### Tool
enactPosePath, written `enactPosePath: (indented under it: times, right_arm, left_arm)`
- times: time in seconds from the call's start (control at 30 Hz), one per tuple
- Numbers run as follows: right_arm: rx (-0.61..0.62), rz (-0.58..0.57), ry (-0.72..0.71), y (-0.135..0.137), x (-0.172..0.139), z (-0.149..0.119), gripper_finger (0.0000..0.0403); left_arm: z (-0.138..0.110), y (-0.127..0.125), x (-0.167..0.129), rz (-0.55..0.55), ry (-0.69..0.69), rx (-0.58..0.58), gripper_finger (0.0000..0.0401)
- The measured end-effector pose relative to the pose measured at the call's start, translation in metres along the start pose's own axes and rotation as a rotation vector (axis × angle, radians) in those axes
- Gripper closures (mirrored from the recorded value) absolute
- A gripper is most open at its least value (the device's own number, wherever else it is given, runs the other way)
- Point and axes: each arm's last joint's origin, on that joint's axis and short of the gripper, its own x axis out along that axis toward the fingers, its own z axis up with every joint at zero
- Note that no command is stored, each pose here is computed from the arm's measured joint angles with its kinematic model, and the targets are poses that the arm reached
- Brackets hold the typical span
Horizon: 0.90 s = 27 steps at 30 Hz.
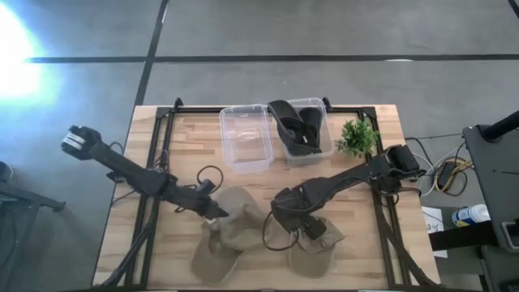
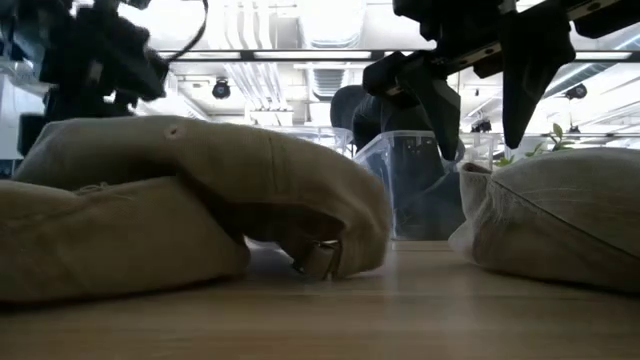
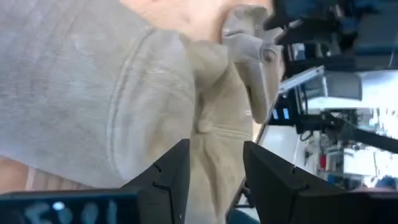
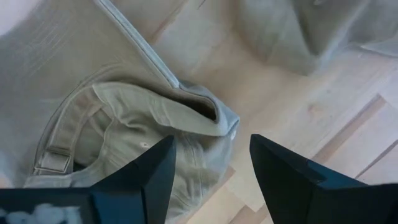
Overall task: Pick & Place hat
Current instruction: Put the top brown cap into the left transparent bin
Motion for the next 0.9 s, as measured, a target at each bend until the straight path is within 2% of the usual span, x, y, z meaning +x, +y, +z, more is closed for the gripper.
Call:
enactPosePath:
  times: [0.1,0.2,0.3,0.47,0.63,0.73,0.9]
  right_arm:
    - [0.008,-0.001,-0.003,0.000,-0.001,0.000,0.0202]
    - [0.041,0.001,-0.003,0.000,-0.002,0.000,0.0202]
    - [0.075,-0.001,-0.007,0.001,-0.003,-0.001,0.0202]
    - [0.095,-0.002,-0.012,0.001,-0.004,0.000,0.0202]
    - [0.082,-0.009,-0.031,0.000,-0.004,0.002,0.0202]
    - [0.048,-0.028,-0.079,-0.002,-0.004,0.006,0.0202]
    - [-0.008,-0.108,-0.225,-0.011,-0.007,0.020,0.0202]
  left_arm:
    - [0.002,0.002,-0.008,0.185,-0.013,0.055,0.0259]
    - [0.007,0.005,-0.021,0.416,-0.080,0.093,0.0259]
    - [0.012,0.012,-0.028,0.553,-0.170,0.134,0.0259]
    - [0.023,0.031,-0.018,0.531,-0.218,0.160,0.0259]
    - [0.043,0.061,-0.008,0.432,-0.193,0.126,0.0259]
    - [0.052,0.072,-0.007,0.358,-0.179,0.116,0.0259]
    - [0.062,0.077,-0.008,0.245,-0.148,0.163,0.0259]
